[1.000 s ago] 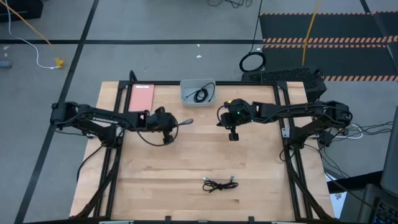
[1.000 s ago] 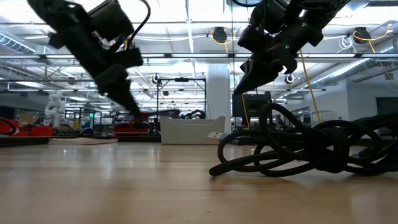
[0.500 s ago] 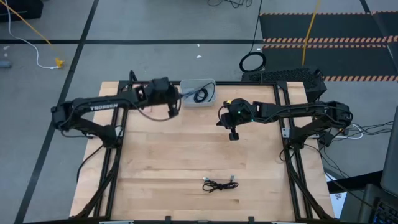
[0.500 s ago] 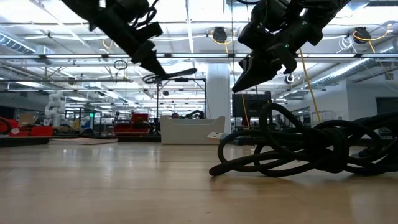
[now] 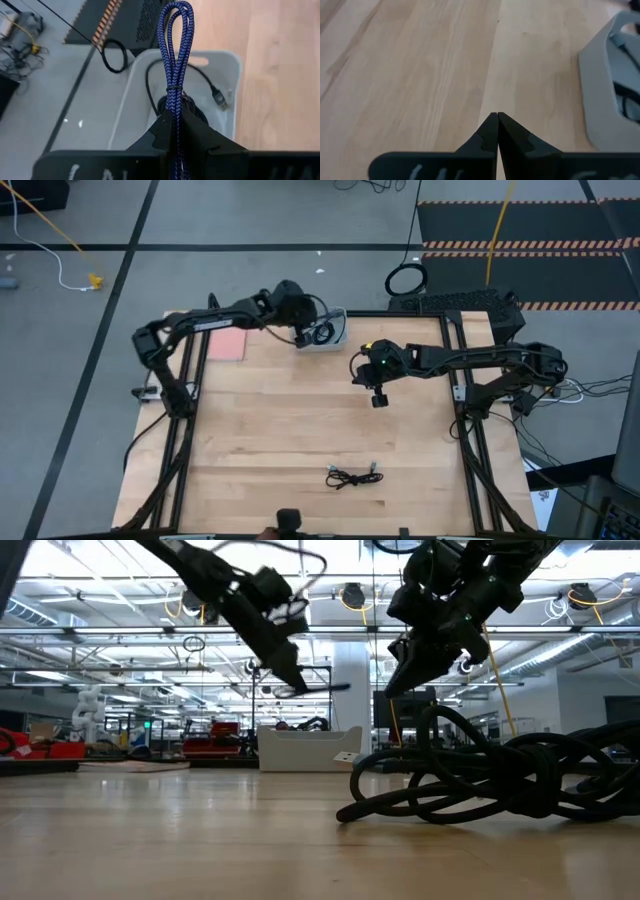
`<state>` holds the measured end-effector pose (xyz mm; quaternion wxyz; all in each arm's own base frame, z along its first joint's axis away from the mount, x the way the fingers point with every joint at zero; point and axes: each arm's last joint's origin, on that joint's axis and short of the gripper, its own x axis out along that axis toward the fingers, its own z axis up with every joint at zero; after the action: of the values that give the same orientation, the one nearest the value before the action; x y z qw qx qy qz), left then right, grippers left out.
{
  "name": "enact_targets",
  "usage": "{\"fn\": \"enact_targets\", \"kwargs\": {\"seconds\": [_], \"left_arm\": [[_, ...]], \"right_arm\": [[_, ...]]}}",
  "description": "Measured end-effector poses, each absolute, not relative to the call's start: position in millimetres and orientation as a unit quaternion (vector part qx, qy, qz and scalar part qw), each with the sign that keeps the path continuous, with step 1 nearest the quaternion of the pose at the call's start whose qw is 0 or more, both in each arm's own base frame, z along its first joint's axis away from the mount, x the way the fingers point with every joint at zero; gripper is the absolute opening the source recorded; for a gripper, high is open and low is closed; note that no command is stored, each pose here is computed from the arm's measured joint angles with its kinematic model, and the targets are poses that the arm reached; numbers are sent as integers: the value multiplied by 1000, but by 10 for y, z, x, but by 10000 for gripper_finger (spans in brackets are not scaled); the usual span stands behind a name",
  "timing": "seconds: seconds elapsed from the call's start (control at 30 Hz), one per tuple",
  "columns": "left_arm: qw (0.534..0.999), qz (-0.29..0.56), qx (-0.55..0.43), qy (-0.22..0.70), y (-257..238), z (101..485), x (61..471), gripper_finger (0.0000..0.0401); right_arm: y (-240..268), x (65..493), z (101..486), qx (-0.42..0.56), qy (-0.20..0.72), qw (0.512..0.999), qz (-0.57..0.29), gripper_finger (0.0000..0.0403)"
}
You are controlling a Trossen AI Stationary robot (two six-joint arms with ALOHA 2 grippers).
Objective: Pick and place USB-C Cables
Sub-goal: Put the purple charger cable into the gray bin
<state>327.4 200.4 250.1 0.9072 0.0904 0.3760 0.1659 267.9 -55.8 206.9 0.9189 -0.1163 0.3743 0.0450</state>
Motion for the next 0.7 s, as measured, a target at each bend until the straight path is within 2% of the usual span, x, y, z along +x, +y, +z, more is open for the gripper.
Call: {"fn": "enact_targets", "kwargs": {"seconds": [0.3,0.7], "left_arm": [[890,149,64,425,2166,2047,3368,30],[873,166,71,454,2385,1855,3277,31]], "right_arm": [[-541,2604,2141,-103,377,919,41,0],[-520,2520,2290,-97,354,930,33,0]]}}
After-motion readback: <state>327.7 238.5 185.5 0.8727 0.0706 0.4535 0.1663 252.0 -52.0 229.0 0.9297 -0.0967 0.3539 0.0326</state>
